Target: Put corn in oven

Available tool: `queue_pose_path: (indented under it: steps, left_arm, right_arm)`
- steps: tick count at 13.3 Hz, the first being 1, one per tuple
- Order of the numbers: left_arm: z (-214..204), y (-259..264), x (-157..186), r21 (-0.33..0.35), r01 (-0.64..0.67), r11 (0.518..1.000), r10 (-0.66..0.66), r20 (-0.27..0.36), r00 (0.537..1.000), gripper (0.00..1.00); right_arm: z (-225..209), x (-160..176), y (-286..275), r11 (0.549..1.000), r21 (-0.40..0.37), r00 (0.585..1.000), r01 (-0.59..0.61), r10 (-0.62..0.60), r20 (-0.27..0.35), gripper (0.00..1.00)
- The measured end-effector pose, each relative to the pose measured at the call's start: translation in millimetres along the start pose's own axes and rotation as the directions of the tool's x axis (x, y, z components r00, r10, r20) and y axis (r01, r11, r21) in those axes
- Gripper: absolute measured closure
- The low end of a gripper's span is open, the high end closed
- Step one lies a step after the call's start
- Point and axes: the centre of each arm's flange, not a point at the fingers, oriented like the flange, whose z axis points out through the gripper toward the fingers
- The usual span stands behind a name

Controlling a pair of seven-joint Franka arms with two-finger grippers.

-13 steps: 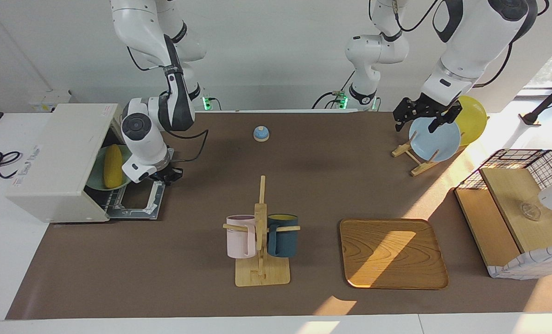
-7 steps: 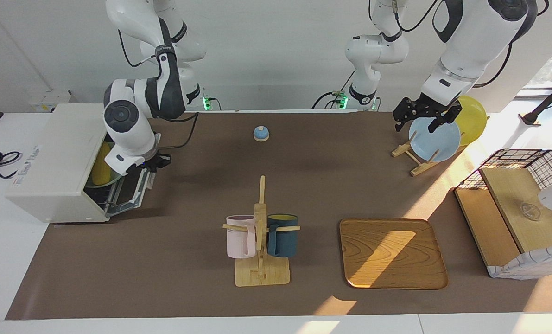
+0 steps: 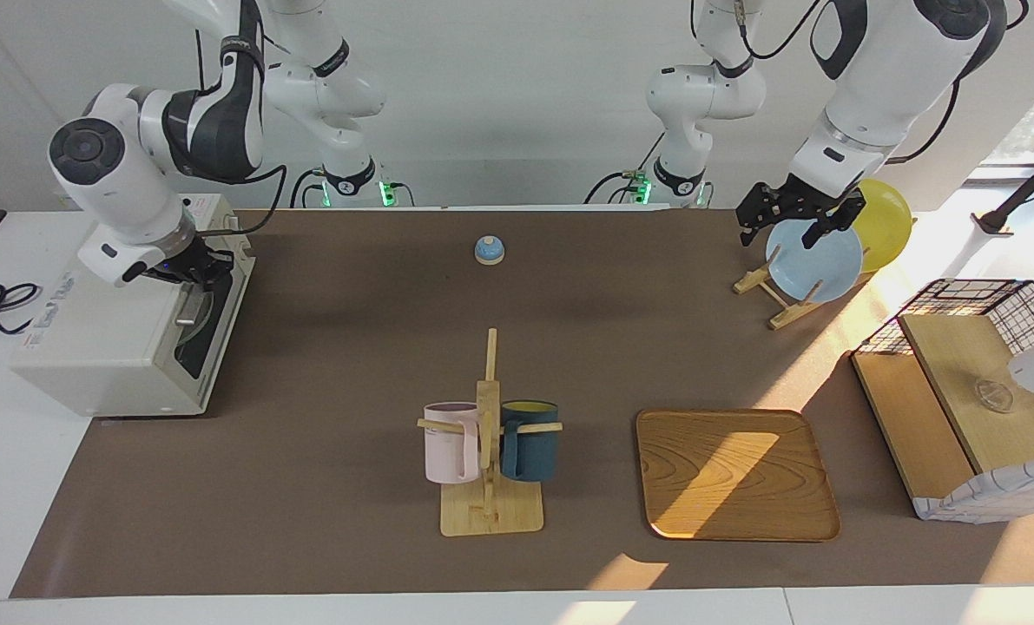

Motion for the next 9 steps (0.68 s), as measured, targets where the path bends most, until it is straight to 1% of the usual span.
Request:
queue_pose_path:
  steps: [2,3,4,5,6,7,9]
  left_arm:
    - [0,0,0,0.0,0.0,1.0,0.0,0.0,1.0,0.0]
    - [0,0,0,0.0,0.0,1.0,0.0,0.0,1.0,0.0]
    - [0,0,0,0.0,0.0,1.0,0.0,0.0,1.0,0.0]
    - [0,0,0,0.0,0.0,1.0,0.0,0.0,1.0,0.0]
    - [0,0,0,0.0,0.0,1.0,0.0,0.0,1.0,0.0]
    - [0,0,0,0.0,0.0,1.0,0.0,0.0,1.0,0.0]
    - [0,0,0,0.0,0.0,1.0,0.0,0.0,1.0,0.0]
  right_arm:
    - [-31,-11,-3,1.0,-0.005,1.0,-0.001,0.001,-0.009,0.98]
    - [-53,-18,-5,1.0,-0.009,1.0,-0.002,0.001,-0.024,0.95]
    - [-72,-22,-10,1.0,-0.006,0.999,0.002,-0.002,-0.045,0.86]
    - [-85,-24,-19,1.0,0.012,0.998,0.015,-0.014,-0.064,0.86]
    - [-92,-24,-30,0.999,0.038,0.997,0.032,-0.029,-0.074,0.8]
    - [-94,-22,-39,0.997,0.063,0.996,0.045,-0.04,-0.079,0.71]
    - [-92,-19,-45,0.994,0.097,0.996,0.047,-0.039,-0.083,0.46]
